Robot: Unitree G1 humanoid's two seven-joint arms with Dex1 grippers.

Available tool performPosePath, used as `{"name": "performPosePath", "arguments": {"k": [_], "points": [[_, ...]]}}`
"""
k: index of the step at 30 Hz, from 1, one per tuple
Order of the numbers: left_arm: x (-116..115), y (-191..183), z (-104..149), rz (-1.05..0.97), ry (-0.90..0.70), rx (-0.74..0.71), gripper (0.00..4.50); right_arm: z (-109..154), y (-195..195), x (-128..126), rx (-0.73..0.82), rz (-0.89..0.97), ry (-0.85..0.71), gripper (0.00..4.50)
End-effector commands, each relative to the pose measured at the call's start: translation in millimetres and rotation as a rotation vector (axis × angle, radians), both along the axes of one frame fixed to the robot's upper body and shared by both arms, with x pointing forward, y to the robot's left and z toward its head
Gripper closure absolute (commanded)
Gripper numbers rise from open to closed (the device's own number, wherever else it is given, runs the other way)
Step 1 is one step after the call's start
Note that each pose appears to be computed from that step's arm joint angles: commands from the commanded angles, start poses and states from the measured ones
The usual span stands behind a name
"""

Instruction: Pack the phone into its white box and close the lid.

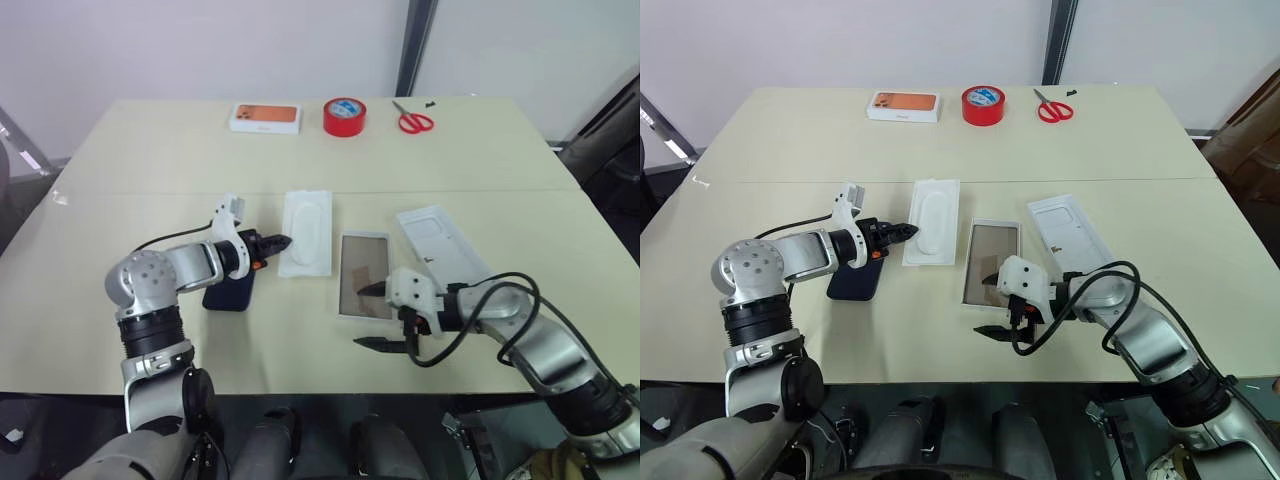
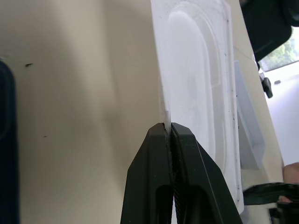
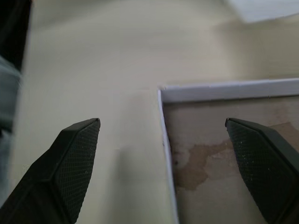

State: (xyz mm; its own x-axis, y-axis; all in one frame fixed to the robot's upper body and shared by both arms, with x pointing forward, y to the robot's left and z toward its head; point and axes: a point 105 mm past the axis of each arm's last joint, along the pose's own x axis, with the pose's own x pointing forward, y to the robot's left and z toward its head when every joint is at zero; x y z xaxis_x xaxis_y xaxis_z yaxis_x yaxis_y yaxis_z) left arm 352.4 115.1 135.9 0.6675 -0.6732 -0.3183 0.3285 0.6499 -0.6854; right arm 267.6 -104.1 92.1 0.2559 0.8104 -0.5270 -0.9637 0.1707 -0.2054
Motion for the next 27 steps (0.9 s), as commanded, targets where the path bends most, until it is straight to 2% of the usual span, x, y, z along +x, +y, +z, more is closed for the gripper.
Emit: {"name": "performPosePath", "arguments": {"k": [1,3,7,8,15,18,21,24,27], "points": [[0.5,2.8,13.0,0.023,-0.056,-0.008,4.5,0.6,3.1,2.7,-0.024,0.045,-0.035,1.38],[0.8,2.1,13.7,0.034,-0.061,-0.008,4.5,-0.1,0.9,8.1,-0.045,0.051,-0.053,2.28],[0.6,-4.5,16.0,0.032,-0.076,-0.005,4.5,3.7,6.7,20.2,-0.044,0.065,-0.097,4.39],[0.7,-5.6,16.1,0.032,-0.081,0.001,4.5,5.5,9.3,22.3,-0.037,0.071,-0.108,4.46],[3.4,-19.6,22.3,0.017,-0.087,-0.035,4.5,17.1,35.0,42.6,-0.004,0.107,-0.219,4.46],[3.0,-23.8,21.6,0.009,-0.086,-0.029,4.5,16.4,37.6,47.5,0.017,0.094,-0.196,4.46],[1.5,-25.8,17.6,0.005,-0.081,-0.013,4.5,16.2,36.2,44.4,0.012,0.122,-0.212,3.53],[-0.4,-27.5,14.9,0.002,-0.077,-0.008,4.5,21.2,28.3,43.5,0.013,0.093,-0.243,2.07],[-2.6,-29.8,12.9,-0.006,-0.077,0.004,4.5,29.4,12.9,38.2,0.022,0.054,-0.235,2.07]]}}
